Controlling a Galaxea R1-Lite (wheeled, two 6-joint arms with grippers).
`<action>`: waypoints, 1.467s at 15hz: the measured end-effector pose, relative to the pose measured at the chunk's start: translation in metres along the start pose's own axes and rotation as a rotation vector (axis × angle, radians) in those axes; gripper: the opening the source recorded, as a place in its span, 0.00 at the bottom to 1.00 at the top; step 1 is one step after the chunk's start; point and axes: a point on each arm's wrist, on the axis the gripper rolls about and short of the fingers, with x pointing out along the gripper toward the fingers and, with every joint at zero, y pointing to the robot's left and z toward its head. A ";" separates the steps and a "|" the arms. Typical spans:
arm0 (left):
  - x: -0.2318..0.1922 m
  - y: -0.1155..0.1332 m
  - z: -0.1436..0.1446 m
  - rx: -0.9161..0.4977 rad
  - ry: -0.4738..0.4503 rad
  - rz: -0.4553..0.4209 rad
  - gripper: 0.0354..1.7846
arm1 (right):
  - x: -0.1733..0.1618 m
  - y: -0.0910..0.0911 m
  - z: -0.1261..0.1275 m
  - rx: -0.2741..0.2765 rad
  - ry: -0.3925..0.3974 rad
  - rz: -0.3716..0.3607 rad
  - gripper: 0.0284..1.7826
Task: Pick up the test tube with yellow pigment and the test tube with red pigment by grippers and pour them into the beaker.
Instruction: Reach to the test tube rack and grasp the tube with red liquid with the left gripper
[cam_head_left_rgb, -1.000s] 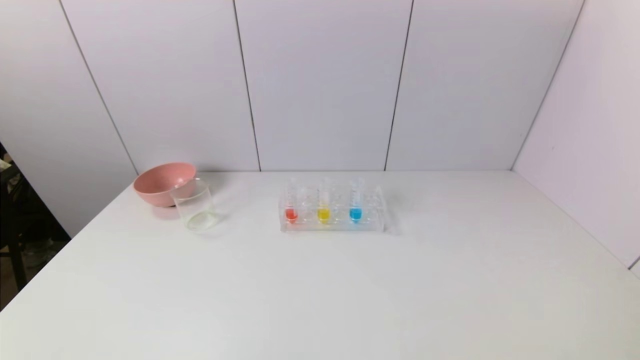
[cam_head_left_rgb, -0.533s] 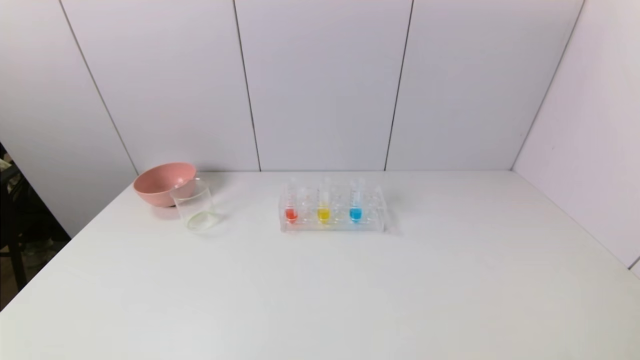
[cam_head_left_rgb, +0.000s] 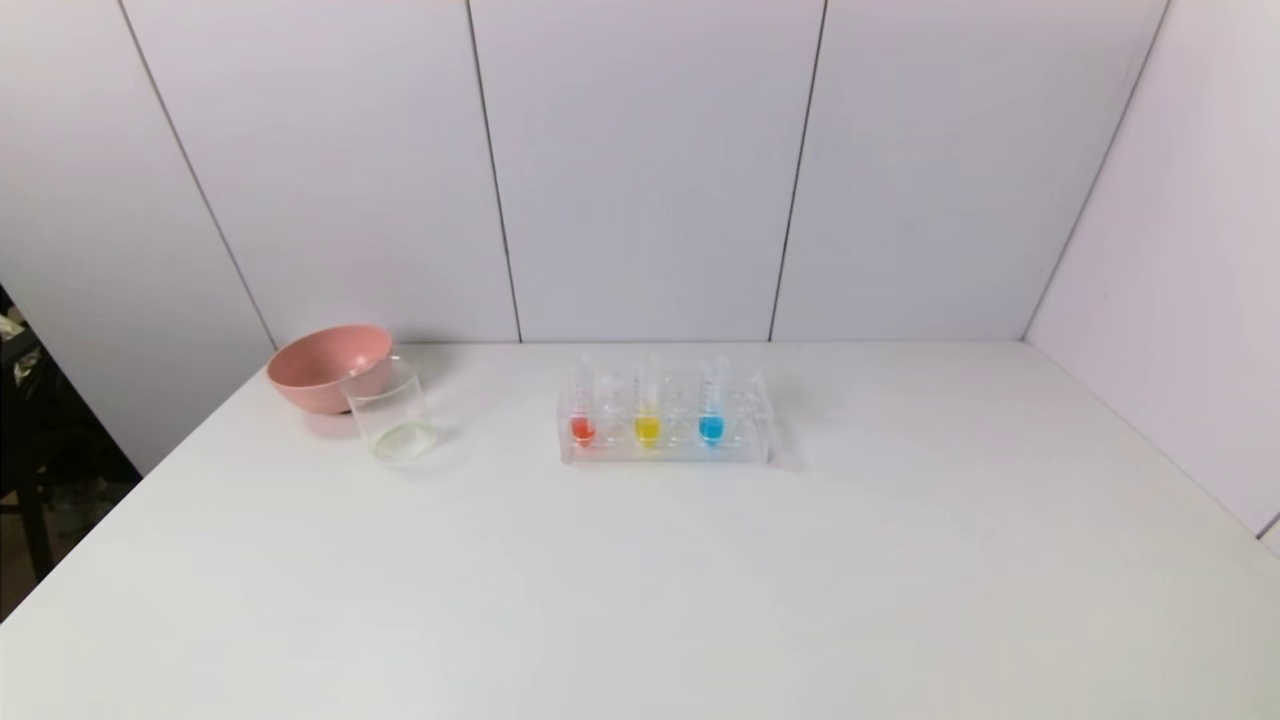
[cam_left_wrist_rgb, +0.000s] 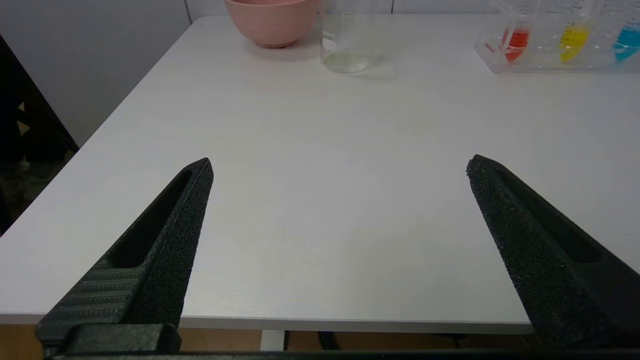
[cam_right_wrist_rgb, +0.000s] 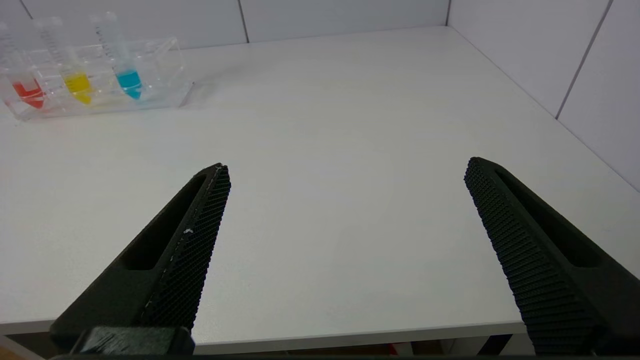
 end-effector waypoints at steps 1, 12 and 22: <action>0.000 0.000 0.000 0.012 0.000 -0.003 0.99 | 0.000 0.000 0.000 0.000 0.000 0.000 0.96; 0.000 0.000 -0.001 -0.049 0.004 0.011 0.99 | 0.000 0.000 0.000 0.000 0.000 0.000 0.96; -0.004 0.000 0.013 -0.039 -0.041 -0.002 0.99 | 0.000 0.000 0.000 0.000 0.000 0.000 0.96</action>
